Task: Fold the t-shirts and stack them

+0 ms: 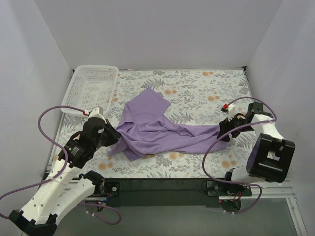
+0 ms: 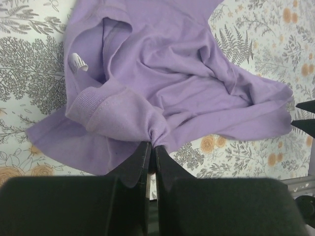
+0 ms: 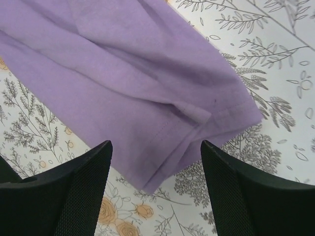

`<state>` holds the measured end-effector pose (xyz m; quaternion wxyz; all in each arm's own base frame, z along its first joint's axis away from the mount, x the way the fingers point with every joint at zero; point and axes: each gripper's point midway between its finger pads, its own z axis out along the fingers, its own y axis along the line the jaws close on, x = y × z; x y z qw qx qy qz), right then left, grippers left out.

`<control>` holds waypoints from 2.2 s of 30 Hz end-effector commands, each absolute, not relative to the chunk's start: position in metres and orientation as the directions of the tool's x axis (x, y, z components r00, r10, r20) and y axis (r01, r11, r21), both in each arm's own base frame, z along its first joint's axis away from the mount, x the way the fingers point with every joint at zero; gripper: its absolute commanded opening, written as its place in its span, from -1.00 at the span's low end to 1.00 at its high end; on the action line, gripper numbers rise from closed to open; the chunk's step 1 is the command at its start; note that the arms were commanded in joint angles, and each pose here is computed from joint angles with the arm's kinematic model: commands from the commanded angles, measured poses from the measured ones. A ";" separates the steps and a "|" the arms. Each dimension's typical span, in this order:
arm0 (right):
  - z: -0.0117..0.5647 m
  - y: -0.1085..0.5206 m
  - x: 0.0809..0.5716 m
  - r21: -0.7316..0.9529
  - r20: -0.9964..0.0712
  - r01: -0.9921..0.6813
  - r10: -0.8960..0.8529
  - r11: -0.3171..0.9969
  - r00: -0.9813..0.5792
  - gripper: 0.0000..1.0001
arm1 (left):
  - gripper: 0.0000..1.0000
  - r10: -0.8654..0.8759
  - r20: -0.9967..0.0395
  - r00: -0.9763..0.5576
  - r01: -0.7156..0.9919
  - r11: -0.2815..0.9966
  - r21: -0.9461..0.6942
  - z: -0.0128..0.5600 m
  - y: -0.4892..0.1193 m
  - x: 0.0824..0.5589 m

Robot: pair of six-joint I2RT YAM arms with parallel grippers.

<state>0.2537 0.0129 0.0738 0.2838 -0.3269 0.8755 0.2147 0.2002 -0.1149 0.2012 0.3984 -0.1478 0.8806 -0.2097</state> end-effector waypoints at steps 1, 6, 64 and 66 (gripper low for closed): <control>0.076 0.025 0.264 0.270 -0.667 -0.718 -0.413 0.642 -0.621 0.57 | -1.00 -0.442 -0.610 -0.657 -0.071 0.842 -0.534 0.202 -0.125 0.197; 0.075 0.018 0.280 0.247 -0.664 -0.719 -0.427 0.649 -0.614 0.57 | -1.00 -0.440 -0.613 -0.656 -0.071 0.844 -0.531 0.202 -0.124 0.198; 0.606 0.003 0.226 -0.592 -0.774 -0.004 -0.568 0.806 0.279 -0.97 | -1.00 -0.652 -0.717 0.246 0.495 0.721 -0.485 0.621 -0.088 0.190; 0.576 0.009 0.253 -0.586 -0.799 -0.091 -0.556 0.805 0.230 -0.97 | -1.00 -0.636 -0.743 0.209 0.441 0.739 -0.509 0.593 -0.100 0.223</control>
